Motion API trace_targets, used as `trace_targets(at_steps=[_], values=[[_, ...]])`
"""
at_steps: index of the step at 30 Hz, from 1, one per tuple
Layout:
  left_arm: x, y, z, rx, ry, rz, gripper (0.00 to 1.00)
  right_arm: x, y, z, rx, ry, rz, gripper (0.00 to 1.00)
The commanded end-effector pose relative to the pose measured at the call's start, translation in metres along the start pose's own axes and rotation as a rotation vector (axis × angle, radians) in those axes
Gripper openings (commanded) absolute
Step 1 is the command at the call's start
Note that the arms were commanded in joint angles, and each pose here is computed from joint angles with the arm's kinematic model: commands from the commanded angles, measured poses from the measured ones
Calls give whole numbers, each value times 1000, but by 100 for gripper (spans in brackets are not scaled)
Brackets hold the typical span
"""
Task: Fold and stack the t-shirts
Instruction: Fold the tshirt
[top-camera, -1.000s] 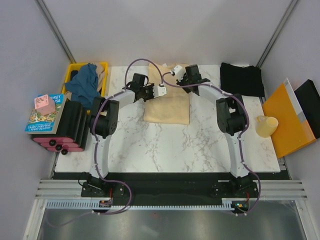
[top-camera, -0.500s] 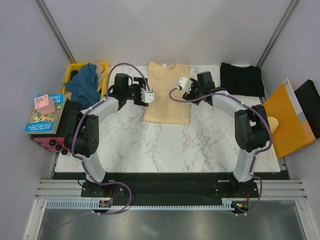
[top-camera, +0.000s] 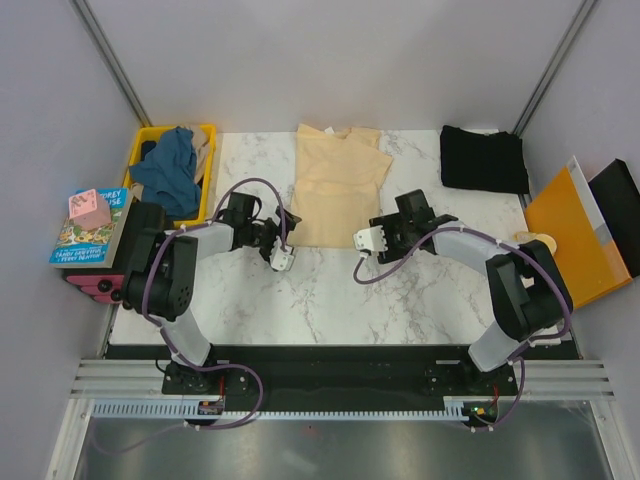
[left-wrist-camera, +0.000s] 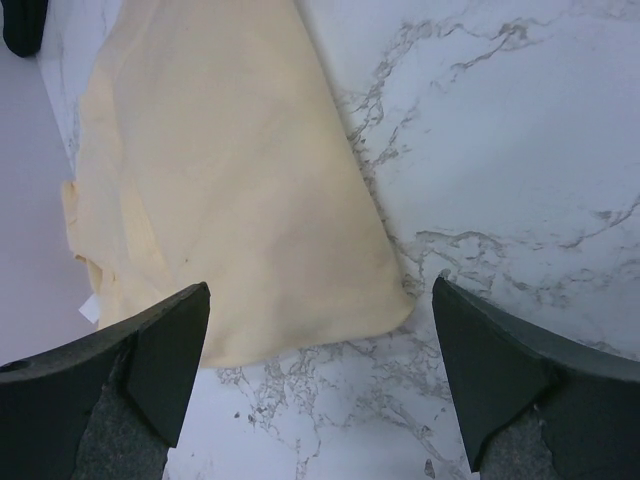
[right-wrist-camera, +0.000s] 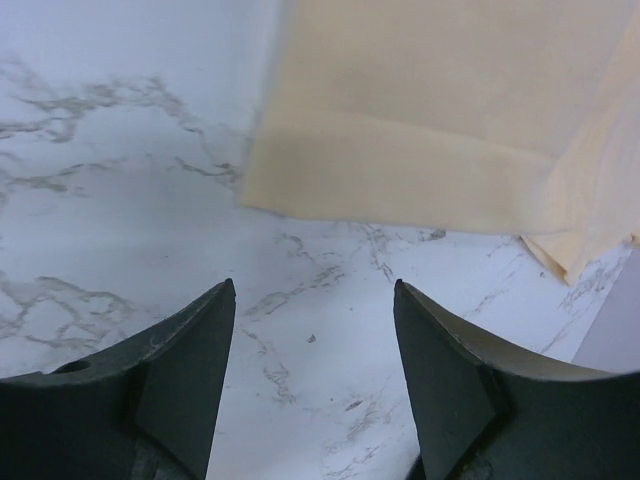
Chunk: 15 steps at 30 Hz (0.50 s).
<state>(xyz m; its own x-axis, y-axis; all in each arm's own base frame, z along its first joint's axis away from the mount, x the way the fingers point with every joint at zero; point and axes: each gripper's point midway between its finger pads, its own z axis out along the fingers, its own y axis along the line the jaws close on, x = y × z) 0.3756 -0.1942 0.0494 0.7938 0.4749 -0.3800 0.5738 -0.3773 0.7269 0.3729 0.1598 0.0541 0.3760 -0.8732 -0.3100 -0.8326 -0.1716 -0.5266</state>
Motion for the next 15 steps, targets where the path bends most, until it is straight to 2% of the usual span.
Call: trace_targets(at_steps=[1,5,15], values=[[-22,-3,2,1,-78,168,100,-19,13,-6,-22,-73,-163,73],[-28,-7,4,13,-94,156,100,-28,24,2,-46,-85,-161,72],[-23,-15,16,55,-83,129,99,-34,10,44,33,-66,-79,69]])
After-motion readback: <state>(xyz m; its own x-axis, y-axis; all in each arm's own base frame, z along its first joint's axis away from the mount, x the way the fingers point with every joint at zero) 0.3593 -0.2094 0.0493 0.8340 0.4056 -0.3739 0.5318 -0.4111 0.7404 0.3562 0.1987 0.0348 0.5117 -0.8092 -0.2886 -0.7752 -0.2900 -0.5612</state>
